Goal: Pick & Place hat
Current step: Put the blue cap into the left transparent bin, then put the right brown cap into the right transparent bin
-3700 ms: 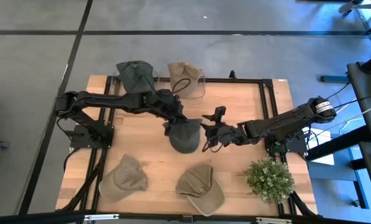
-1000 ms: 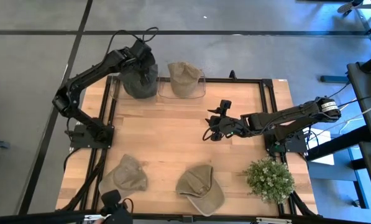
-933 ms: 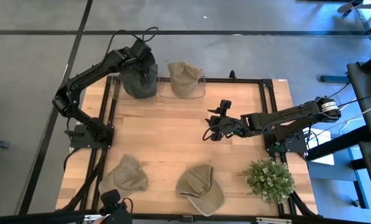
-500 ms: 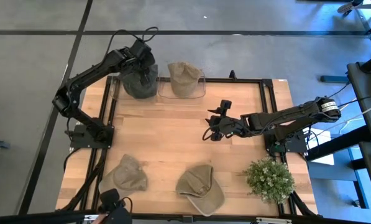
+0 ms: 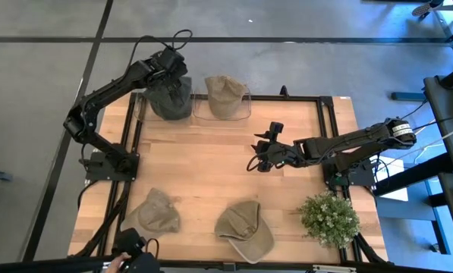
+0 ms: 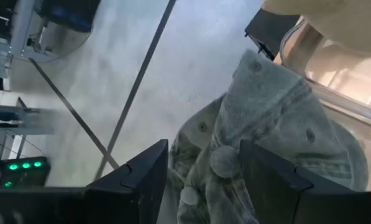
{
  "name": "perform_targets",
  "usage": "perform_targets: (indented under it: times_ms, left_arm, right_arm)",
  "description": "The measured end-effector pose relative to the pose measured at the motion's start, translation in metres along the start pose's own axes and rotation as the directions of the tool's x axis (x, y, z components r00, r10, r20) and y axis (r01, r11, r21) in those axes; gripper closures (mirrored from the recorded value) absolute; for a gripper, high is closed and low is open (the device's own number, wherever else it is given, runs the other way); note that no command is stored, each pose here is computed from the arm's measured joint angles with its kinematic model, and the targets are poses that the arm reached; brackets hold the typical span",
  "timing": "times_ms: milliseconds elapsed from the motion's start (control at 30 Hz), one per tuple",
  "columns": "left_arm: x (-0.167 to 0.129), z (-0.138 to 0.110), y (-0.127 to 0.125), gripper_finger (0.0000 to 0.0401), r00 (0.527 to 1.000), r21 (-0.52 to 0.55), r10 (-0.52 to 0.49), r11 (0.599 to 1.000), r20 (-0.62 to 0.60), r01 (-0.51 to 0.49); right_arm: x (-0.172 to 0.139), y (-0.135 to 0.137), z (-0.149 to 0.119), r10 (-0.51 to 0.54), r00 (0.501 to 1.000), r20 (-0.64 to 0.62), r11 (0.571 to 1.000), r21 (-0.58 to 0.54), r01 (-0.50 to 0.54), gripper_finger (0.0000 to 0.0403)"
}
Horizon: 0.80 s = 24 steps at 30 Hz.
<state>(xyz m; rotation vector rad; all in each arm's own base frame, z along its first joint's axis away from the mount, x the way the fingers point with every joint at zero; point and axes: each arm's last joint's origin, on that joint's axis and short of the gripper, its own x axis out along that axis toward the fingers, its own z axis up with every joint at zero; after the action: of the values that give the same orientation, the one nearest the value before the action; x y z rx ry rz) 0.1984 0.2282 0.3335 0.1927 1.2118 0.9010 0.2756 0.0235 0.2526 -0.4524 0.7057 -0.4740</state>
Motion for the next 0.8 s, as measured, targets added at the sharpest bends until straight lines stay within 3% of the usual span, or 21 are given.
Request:
perform_targets:
  times_ms: [133, 267, 400, 633, 800]
  left_arm:
    - [0.000, 0.000, 0.000, 0.0209, 1.000, 0.002, 0.007, 1.000, 0.003, -0.007]
    - [0.000, 0.000, 0.002, 0.0206, 0.997, -0.038, 0.079, 0.996, -0.026, -0.080]
    - [-0.002, 0.002, 0.003, 0.0203, 0.993, -0.013, 0.116, 0.993, -0.025, -0.116]
    - [-0.020, 0.006, 0.008, 0.0206, 0.988, -0.055, 0.032, 0.998, 0.150, -0.024]
    - [-0.048, 0.005, 0.001, 0.0204, 0.938, -0.012, -0.145, 0.987, 0.314, 0.157]
  right_arm:
    - [0.000, 0.000, 0.000, 0.000, 1.000, 0.000, 1.000, 0.000, 0.000, 0.0206]
    - [0.000, 0.000, 0.000, 0.000, 1.000, 0.000, 1.000, 0.001, 0.000, 0.0206]
    - [0.000, 0.000, 0.000, 0.000, 1.000, 0.000, 1.000, 0.000, 0.000, 0.0206]
    - [0.000, 0.000, 0.000, 0.001, 1.000, -0.001, 1.000, 0.022, -0.001, 0.0206]
    - [0.000, 0.002, -0.003, 0.056, 0.998, -0.022, 0.998, 0.002, -0.056, 0.0206]
